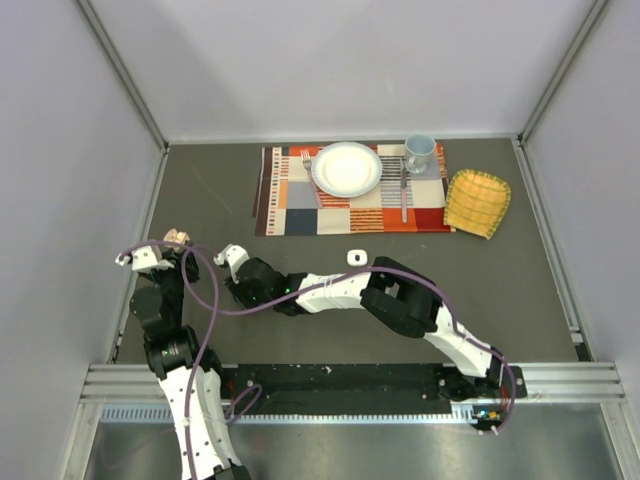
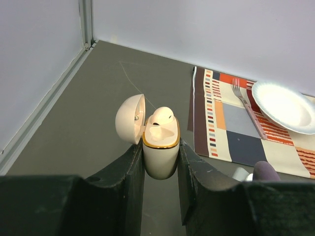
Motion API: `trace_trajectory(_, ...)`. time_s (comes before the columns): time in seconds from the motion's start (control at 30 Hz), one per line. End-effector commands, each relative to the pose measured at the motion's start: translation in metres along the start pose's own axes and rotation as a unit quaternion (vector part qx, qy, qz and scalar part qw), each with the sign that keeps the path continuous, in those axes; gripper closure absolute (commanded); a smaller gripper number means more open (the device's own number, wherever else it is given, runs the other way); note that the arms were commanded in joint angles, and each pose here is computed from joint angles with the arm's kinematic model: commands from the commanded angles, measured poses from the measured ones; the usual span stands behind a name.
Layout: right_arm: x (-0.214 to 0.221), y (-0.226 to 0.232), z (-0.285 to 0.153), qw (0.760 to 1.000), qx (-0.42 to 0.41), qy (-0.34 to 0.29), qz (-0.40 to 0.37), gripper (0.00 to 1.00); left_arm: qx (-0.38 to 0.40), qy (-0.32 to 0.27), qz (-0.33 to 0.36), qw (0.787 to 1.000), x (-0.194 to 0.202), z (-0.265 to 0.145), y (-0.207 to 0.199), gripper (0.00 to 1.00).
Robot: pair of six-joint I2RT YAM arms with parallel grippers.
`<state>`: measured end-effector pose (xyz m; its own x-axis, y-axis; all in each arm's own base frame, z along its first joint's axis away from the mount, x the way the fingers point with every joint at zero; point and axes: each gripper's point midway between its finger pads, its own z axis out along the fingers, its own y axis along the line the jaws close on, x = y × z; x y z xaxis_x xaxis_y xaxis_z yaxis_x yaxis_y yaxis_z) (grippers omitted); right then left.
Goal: Insert the wireless bluetooth earbuds into the charging case
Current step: Move the left earbud to the center of the board.
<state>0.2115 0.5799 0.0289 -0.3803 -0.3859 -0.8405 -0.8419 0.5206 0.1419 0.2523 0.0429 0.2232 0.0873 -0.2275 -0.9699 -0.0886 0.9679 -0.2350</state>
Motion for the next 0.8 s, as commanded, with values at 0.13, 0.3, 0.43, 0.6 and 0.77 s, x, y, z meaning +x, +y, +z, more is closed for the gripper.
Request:
trace_trajectory(0.13,0.013,0.006,-0.008,1.0,0.007,0.026,-0.004,0.72,0.013,-0.035,0.015,0.999,-0.024,-0.001,-0.007,1.0)
trace_trajectory(0.3,0.01,-0.01,-0.02,0.999,0.037,0.021,0.015,0.78,0.023,-0.034,0.015,0.999,-0.023,0.0,-0.011,1.0)
trace_trajectory(0.43,0.006,-0.036,-0.041,0.996,0.056,0.01,0.062,0.78,0.036,-0.037,0.015,0.999,-0.025,-0.001,-0.016,1.0)
trace_trajectory(0.6,0.02,-0.071,-0.075,0.991,0.085,0.003,0.104,0.79,0.052,-0.035,0.007,0.998,-0.021,-0.001,-0.021,1.0)
trace_trajectory(0.77,0.045,-0.101,-0.123,0.98,0.136,0.006,0.146,0.79,0.124,-0.042,-0.012,0.991,-0.018,-0.003,-0.045,1.0)
